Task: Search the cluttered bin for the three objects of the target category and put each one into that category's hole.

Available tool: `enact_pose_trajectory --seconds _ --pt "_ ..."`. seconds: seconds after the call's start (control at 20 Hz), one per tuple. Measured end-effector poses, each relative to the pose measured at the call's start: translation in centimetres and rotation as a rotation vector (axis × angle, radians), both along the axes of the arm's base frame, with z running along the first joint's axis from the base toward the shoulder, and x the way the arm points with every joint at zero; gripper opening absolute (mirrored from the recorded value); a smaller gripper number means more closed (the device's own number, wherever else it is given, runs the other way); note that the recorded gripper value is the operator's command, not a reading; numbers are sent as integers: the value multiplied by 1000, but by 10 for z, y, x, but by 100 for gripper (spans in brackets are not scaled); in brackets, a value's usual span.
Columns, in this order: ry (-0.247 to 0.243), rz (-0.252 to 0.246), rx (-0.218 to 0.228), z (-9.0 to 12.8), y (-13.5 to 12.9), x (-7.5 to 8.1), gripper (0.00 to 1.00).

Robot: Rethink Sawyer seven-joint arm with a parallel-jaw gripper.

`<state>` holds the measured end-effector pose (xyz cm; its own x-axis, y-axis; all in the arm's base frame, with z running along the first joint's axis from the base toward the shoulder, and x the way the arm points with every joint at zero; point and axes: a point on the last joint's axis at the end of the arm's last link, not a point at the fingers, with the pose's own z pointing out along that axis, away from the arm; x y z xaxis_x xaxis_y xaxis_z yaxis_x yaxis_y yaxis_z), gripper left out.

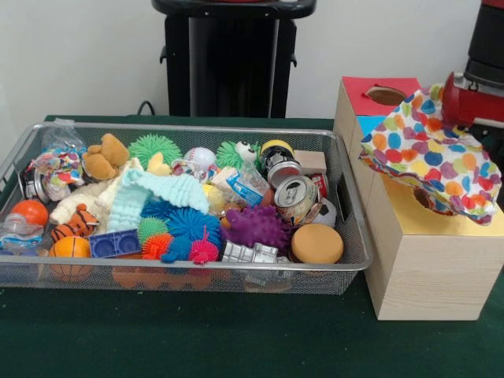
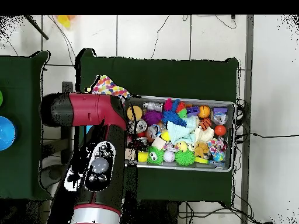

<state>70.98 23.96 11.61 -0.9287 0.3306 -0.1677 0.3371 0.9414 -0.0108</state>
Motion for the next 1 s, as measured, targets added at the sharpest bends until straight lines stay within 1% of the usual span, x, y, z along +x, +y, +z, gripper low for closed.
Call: enact_pose_trajectory --seconds 0.25,0.3,1.0 --pt "-7 -7 11 6 2 2 0" --pt "-9 -10 18 8 4 3 100" --pt "-13 -13 35 12 14 3 100"
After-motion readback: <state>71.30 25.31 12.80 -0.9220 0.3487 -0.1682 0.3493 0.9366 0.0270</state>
